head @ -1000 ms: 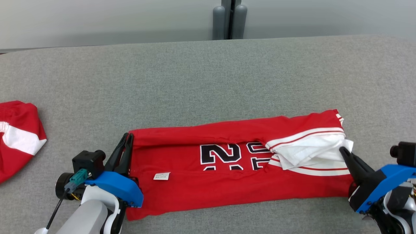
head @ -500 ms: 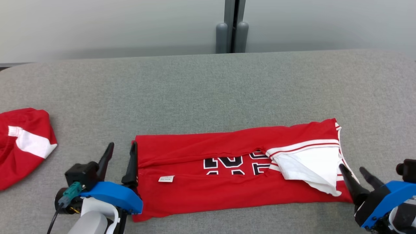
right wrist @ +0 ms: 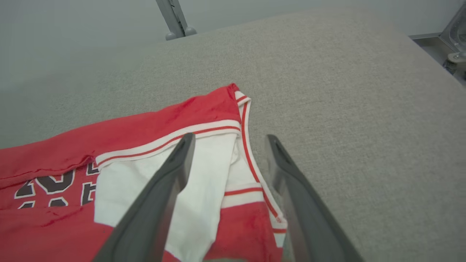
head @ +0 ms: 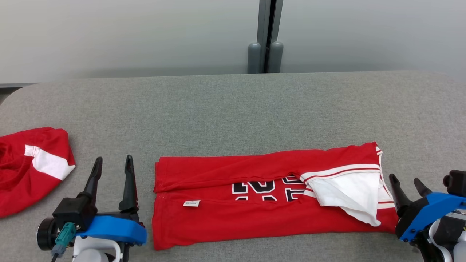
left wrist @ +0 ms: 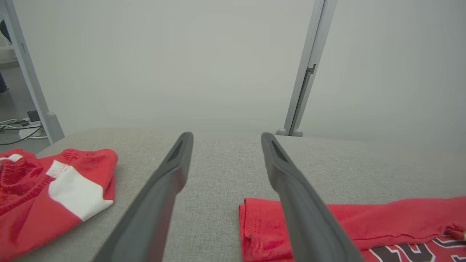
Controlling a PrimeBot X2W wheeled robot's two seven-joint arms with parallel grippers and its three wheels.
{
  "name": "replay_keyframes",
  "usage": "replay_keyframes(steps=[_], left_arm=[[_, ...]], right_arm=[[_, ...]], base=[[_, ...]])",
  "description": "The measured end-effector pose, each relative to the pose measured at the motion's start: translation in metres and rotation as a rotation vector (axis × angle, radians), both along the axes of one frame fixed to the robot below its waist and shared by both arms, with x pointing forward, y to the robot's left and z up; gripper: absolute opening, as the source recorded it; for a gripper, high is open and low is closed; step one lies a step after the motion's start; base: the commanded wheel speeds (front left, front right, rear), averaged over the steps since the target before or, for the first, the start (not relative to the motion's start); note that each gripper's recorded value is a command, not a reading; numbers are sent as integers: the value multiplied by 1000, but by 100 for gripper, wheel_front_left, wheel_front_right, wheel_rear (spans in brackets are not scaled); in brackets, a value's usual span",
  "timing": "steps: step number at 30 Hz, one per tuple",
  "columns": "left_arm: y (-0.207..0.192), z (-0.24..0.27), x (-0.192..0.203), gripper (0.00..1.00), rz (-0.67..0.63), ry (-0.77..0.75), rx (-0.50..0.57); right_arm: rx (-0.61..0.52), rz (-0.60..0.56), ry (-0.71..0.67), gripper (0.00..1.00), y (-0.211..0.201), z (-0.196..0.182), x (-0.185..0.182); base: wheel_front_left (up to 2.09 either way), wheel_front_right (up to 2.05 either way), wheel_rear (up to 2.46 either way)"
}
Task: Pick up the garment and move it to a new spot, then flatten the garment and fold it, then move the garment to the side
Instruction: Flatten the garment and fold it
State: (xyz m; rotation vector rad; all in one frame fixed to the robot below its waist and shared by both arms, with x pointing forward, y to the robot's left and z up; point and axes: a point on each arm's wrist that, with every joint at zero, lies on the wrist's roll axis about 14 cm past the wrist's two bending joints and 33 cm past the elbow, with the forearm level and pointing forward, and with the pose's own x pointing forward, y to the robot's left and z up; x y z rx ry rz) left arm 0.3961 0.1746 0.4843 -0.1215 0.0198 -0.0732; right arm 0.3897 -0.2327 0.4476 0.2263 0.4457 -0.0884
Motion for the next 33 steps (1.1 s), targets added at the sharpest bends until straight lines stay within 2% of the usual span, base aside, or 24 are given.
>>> replay_keyframes(steps=[8,23,29,30,31,32,33], left_arm=[[16,-16,-10,100,55,43,-27],[20,-34,-11,100,72,89,-40],[23,-38,-11,100,79,98,-42],[23,-38,-11,100,79,99,-43],[23,-39,-11,100,78,100,-41],[23,-39,-12,100,80,101,-39],[23,-39,-12,100,81,101,-40]], right_arm=[[37,-21,101,100,0,-29,13],[7,-7,269,100,6,-82,38],[13,35,349,100,17,-97,35],[3,47,352,98,19,-97,36],[2,53,352,32,20,-97,36],[1,64,351,0,23,-97,36],[3,74,350,0,26,-97,36]], base=[[0,0,0],[0,0,0],[0,0,0],[0,0,0],[0,0,0],[0,0,0],[0,0,0]])
